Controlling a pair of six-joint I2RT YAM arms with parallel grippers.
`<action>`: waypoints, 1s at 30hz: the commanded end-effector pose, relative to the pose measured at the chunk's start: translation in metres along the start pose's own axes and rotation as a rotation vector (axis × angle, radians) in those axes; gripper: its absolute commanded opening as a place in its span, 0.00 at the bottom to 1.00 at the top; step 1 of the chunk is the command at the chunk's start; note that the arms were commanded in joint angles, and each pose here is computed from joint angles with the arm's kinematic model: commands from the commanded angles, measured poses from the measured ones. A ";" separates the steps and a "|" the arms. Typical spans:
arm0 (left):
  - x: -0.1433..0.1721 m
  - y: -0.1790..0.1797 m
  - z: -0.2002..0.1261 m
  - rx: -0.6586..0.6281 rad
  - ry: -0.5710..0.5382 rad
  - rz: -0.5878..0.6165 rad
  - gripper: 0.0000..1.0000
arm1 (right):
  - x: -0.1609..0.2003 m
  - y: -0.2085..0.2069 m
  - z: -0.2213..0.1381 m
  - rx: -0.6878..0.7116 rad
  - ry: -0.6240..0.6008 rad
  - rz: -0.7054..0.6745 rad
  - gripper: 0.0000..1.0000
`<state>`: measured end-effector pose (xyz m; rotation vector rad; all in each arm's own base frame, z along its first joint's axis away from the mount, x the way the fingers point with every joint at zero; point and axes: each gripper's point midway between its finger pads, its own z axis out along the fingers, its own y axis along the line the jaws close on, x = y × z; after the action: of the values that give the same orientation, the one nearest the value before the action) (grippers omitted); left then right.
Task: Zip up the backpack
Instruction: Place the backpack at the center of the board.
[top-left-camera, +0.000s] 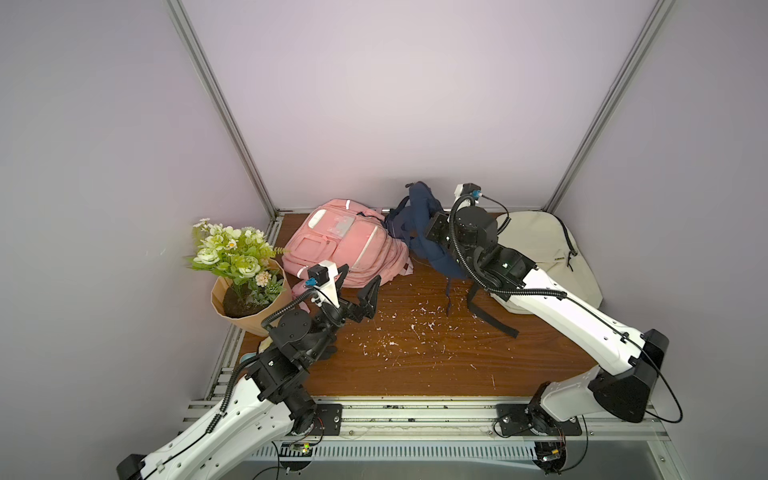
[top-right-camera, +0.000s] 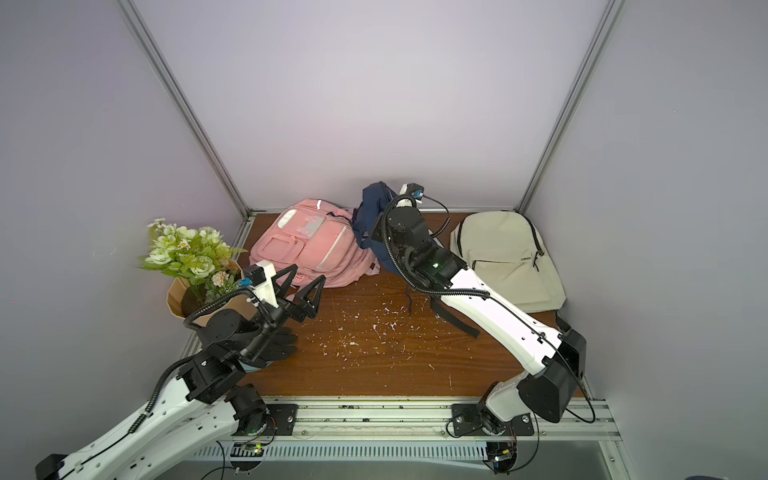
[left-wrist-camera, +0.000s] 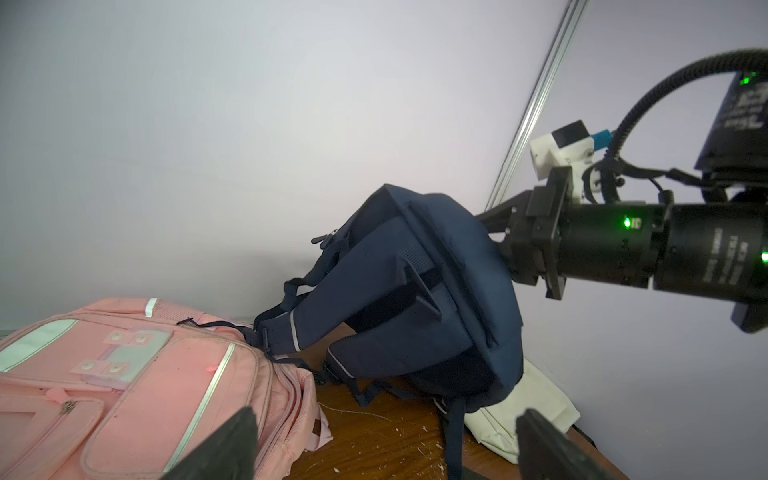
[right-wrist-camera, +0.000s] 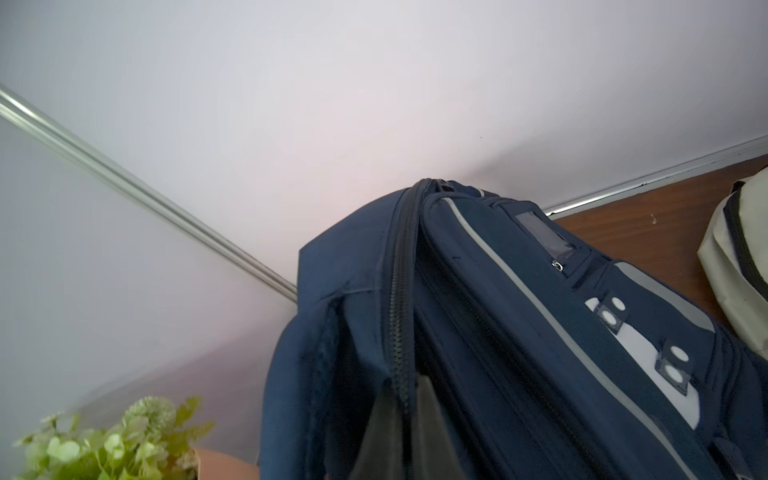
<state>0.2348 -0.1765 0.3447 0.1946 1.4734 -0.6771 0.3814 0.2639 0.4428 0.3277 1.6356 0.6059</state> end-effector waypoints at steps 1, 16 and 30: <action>-0.016 -0.021 0.009 0.087 -0.079 0.025 0.99 | -0.093 0.032 -0.029 -0.091 -0.222 0.258 0.00; -0.007 -0.090 0.050 0.307 -0.124 0.135 0.99 | -0.143 0.047 -0.042 -0.117 -0.335 0.378 0.00; 0.002 -0.045 0.122 0.058 -0.044 0.176 0.52 | -0.151 0.029 -0.088 -0.144 -0.346 0.386 0.00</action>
<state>0.3081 -0.2714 0.3446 0.3404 1.4236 -0.5744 0.3664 0.2392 0.4972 0.5205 1.4806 0.7018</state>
